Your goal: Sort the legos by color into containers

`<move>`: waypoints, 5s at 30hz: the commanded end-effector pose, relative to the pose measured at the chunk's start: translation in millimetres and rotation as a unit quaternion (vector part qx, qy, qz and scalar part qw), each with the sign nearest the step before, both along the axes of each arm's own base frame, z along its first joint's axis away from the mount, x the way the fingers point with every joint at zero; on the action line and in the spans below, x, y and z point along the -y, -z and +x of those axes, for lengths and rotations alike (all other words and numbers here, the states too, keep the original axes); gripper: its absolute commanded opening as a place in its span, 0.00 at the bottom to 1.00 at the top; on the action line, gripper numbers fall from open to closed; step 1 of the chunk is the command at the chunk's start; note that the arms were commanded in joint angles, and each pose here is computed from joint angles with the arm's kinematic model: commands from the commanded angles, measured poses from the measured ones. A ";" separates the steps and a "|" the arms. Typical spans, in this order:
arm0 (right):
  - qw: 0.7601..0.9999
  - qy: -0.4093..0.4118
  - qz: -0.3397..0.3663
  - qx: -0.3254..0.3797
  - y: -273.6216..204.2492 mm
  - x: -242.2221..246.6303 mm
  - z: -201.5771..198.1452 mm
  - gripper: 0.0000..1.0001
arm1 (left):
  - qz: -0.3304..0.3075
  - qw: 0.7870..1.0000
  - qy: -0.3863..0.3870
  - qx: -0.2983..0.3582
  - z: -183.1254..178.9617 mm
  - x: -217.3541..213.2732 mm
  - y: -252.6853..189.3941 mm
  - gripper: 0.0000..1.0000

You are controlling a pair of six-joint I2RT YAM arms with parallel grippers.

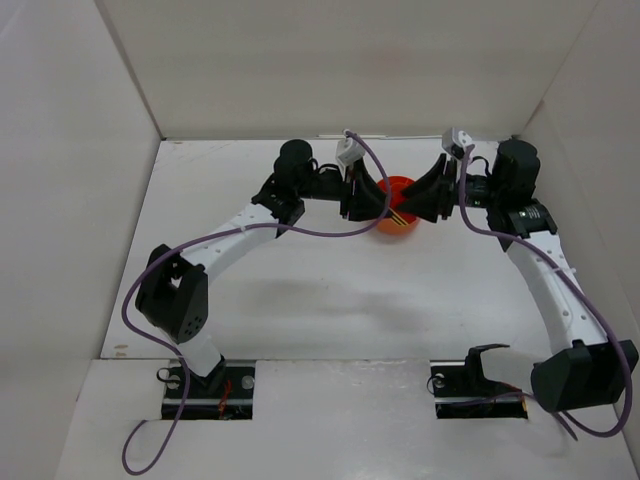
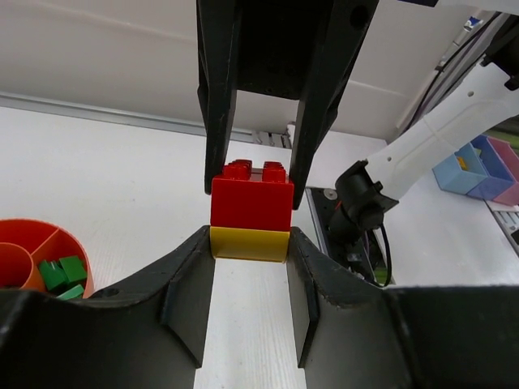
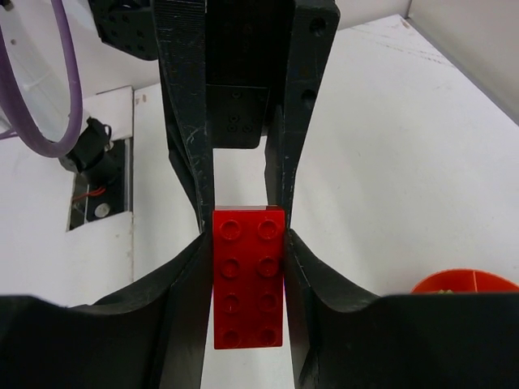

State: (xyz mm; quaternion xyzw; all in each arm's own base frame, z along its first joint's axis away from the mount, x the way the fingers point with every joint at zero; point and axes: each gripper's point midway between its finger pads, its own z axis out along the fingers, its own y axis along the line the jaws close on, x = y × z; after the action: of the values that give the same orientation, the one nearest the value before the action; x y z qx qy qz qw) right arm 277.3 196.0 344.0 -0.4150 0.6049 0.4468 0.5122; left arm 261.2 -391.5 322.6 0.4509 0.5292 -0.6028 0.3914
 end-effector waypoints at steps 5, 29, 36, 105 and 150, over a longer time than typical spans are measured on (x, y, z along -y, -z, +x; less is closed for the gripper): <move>0.993 0.096 0.005 0.071 -43.8 33.9 17.1 0.00 | 0.008 1.000 -0.006 -0.025 4.7 -16.7 13.7 0.00; 0.916 0.394 -0.064 0.034 -17.8 126.0 53.5 0.00 | 0.115 0.936 -0.328 -0.044 185.8 -7.4 25.8 0.00; 0.883 0.459 -0.093 0.026 -6.3 151.7 58.8 0.00 | 0.151 0.905 -0.393 -0.065 238.8 -0.9 52.4 0.00; 0.878 0.461 -0.124 0.008 16.5 157.0 56.7 0.02 | 0.208 0.874 -0.410 -0.157 217.3 27.8 114.9 0.39; 0.909 0.403 -0.109 -0.020 59.8 103.7 136.6 0.02 | 0.114 0.822 -0.552 -0.085 175.8 -130.2 -25.8 1.00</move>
State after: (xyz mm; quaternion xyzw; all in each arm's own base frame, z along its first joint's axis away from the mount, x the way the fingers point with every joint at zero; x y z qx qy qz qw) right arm 387.0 79.3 267.6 -0.1751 0.7963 0.1480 0.5597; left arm 443.2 -275.3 323.8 0.0918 0.8059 -0.2593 0.5242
